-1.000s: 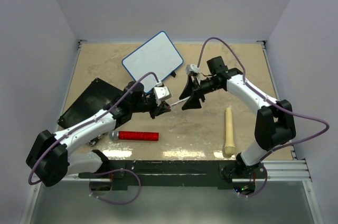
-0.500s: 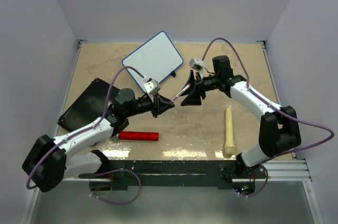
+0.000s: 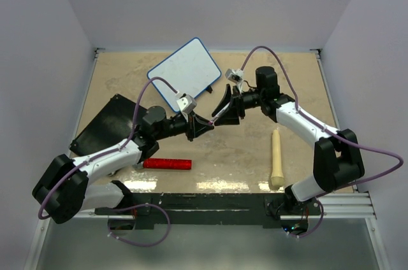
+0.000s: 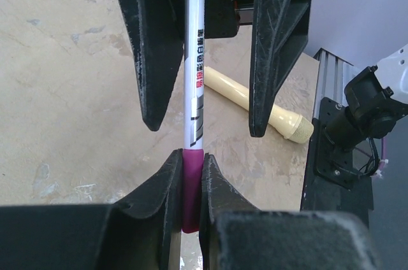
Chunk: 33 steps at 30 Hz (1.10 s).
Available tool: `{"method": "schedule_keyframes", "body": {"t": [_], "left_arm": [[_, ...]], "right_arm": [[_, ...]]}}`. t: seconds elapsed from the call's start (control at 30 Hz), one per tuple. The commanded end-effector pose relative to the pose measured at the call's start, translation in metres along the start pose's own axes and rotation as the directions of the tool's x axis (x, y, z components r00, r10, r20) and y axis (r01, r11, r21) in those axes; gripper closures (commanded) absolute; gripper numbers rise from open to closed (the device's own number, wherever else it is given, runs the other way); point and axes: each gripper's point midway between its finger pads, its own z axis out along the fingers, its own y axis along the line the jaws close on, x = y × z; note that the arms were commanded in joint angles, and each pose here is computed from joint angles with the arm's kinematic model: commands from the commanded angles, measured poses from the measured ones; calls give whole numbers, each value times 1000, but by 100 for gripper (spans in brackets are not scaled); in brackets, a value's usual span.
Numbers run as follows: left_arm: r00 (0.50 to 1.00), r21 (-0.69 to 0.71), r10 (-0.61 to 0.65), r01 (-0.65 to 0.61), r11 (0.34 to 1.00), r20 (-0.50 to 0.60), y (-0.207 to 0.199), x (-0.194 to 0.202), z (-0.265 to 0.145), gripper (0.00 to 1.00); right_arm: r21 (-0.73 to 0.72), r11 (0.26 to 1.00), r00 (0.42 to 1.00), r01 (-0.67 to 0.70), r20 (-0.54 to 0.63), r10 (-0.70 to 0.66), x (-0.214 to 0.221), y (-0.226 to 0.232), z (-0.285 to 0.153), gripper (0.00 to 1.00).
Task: Write a sentence on the whiteboard
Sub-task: Open the whiteboard marker at the center of the board.
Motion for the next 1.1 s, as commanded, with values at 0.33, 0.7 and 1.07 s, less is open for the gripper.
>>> {"method": "schedule_keyframes", "body": {"t": [0.33, 0.7, 1.07], "left_arm": [[997, 37, 55, -57, 998, 50, -7, -11, 2, 100], [998, 42, 58, -59, 997, 26, -6, -2, 0, 100], [996, 29, 63, -61, 998, -63, -2, 29, -11, 100]], "right_arm": [[-64, 998, 1000, 21, 7, -21, -7, 12, 1, 69], [-86, 995, 999, 41, 5, -41, -10, 17, 0, 100], [21, 989, 988, 147, 42, -147, -38, 11, -32, 100]]}}
